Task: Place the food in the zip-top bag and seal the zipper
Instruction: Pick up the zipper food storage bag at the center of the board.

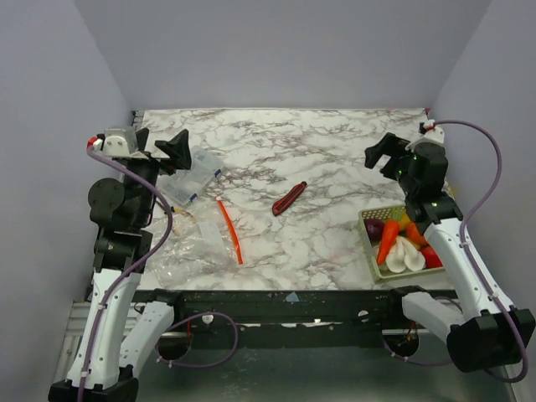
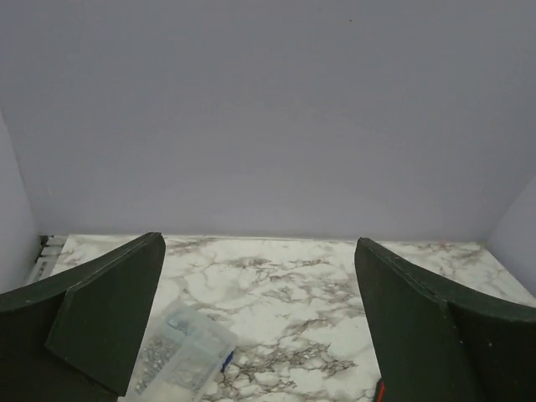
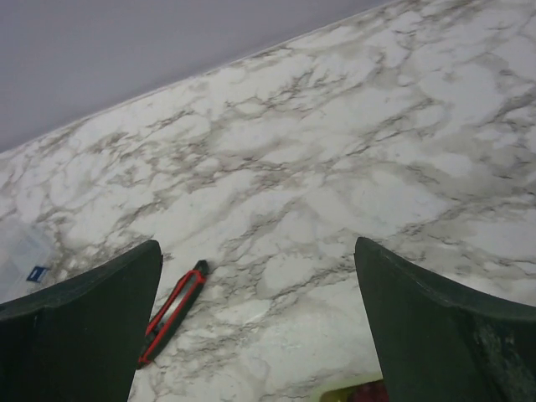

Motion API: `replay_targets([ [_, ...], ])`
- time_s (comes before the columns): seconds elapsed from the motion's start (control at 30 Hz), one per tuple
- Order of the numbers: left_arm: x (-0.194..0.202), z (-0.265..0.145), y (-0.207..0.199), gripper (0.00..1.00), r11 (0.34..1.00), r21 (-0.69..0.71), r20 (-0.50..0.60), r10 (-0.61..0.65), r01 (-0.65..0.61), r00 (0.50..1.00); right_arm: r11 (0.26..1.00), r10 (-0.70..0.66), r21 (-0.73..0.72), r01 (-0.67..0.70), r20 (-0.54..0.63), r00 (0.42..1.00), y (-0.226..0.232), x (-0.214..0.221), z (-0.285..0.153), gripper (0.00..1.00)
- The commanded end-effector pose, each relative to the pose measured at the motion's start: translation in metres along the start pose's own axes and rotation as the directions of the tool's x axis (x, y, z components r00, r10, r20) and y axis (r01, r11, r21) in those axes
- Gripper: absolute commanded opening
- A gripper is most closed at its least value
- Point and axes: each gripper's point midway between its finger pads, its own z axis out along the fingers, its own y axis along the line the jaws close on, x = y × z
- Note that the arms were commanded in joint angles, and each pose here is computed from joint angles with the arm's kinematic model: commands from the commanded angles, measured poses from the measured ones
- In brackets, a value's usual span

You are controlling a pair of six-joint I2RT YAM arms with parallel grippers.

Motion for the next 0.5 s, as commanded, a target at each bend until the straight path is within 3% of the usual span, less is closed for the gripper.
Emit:
replay_targets([
  [0.0, 0.063, 0.001, -0.008, 0.99, 0.999, 0.045, -0.202, 0.032, -0.024, 0.979, 0.995, -0.009, -0.099, 0.0, -0.089, 0.996, 0.047, 0.023, 0.006, 1.0],
  [0.1, 0.08, -0.001, -0.007, 0.99, 0.999, 0.013, -0.261, 0.044, -0.042, 0.964, 0.983, -0.006, -0.181, -0.017, -0.122, 0.993, 0.082, 0.041, 0.008, 1.0],
  [0.2, 0.103, -0.005, 0.0, 0.99, 0.996, -0.08, -0.355, 0.014, -0.045, 0.935, 0.988, 0.01, -0.151, -0.038, -0.183, 0.983, 0.103, 0.063, 0.012, 1.0],
  [0.33, 0.144, -0.024, 0.021, 0.99, 0.962, -0.261, -0.527, -0.074, -0.078, 0.847, 0.979, 0.055, -0.174, -0.104, -0.265, 0.963, 0.122, 0.093, 0.01, 1.0],
  [0.47, 0.177, -0.047, 0.028, 0.98, 0.933, -0.349, -0.627, -0.163, -0.088, 0.762, 0.976, 0.152, -0.121, -0.181, -0.216, 0.964, 0.106, 0.093, 0.003, 1.0],
])
